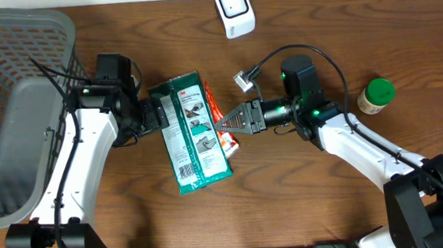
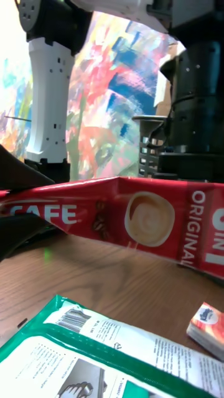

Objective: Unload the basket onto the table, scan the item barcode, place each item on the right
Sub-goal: 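Lift the Nescafe stick and hold it up near the scanner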

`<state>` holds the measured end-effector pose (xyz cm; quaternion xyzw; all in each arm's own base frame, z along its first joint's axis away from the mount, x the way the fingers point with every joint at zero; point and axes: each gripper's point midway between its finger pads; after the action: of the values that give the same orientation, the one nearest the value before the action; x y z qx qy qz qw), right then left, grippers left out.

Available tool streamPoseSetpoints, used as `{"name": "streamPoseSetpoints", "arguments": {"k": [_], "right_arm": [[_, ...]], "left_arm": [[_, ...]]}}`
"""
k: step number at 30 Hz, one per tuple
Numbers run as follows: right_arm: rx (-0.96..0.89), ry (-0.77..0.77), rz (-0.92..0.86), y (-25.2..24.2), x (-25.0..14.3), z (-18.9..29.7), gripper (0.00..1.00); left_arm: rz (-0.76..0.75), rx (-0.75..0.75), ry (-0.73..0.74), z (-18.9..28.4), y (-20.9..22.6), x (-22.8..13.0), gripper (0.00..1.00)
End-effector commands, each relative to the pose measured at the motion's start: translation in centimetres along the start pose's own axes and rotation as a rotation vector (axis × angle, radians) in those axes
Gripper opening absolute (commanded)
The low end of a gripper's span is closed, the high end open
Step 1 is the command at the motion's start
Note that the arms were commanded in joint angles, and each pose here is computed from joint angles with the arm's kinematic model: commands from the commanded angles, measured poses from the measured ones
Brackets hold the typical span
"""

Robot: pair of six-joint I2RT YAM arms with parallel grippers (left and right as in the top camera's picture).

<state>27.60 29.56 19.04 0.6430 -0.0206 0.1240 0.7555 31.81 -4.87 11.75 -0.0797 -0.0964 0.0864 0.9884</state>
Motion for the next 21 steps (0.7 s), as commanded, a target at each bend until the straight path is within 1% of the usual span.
{"name": "streamPoseSetpoints", "arguments": {"k": [1,2,3,9,12,17,18,19,20,21], "right_arm": [[0.036,0.036,0.048,0.8,-0.6,-0.1,0.07],[0.036,0.035,0.048,0.8,-0.6,0.0,0.02],[0.036,0.034,0.052,0.8,-0.6,0.0,0.01],[0.033,0.029,0.133,0.7,-0.5,0.0,0.01],[0.033,0.026,0.141,0.7,-0.4,0.0,0.01],[0.091,0.083,0.141,1.6,-1.4,0.1,0.01],[0.106,0.095,0.145,1.9,-1.7,0.2,0.01],[0.114,0.103,0.147,2.0,-1.8,0.2,0.01],[0.124,0.112,0.148,2.2,-2.0,0.2,0.01],[0.129,0.116,0.149,2.3,-2.0,0.3,0.01]], "left_arm": [[0.004,0.006,0.009,-0.2,0.1,-0.1,0.86],[0.004,0.006,0.009,-0.2,0.1,-0.1,0.86],[0.004,0.006,0.009,-0.2,0.1,-0.1,0.86],[0.004,0.006,0.009,-0.2,0.1,-0.1,0.86],[0.004,0.006,0.009,-0.2,0.1,-0.1,0.86],[0.004,0.000,-0.005,-0.2,0.0,0.2,0.86],[0.041,-0.006,-0.023,-0.2,-0.2,0.7,0.86],[0.077,-0.023,-0.034,-0.1,-0.5,1.0,0.86],[0.084,-0.091,-0.016,0.0,-1.7,0.8,0.94],[0.065,-0.149,-0.012,0.1,-2.7,0.8,0.94]]}}
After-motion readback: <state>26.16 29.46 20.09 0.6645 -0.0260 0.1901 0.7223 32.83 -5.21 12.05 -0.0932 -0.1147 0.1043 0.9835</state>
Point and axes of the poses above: each gripper's point midway between its finger pads, its own z axis back along the fingers, its own y axis along the line the jaws close on, x = y × z, and after that the axes turned 5 degrees about -z, right-handed
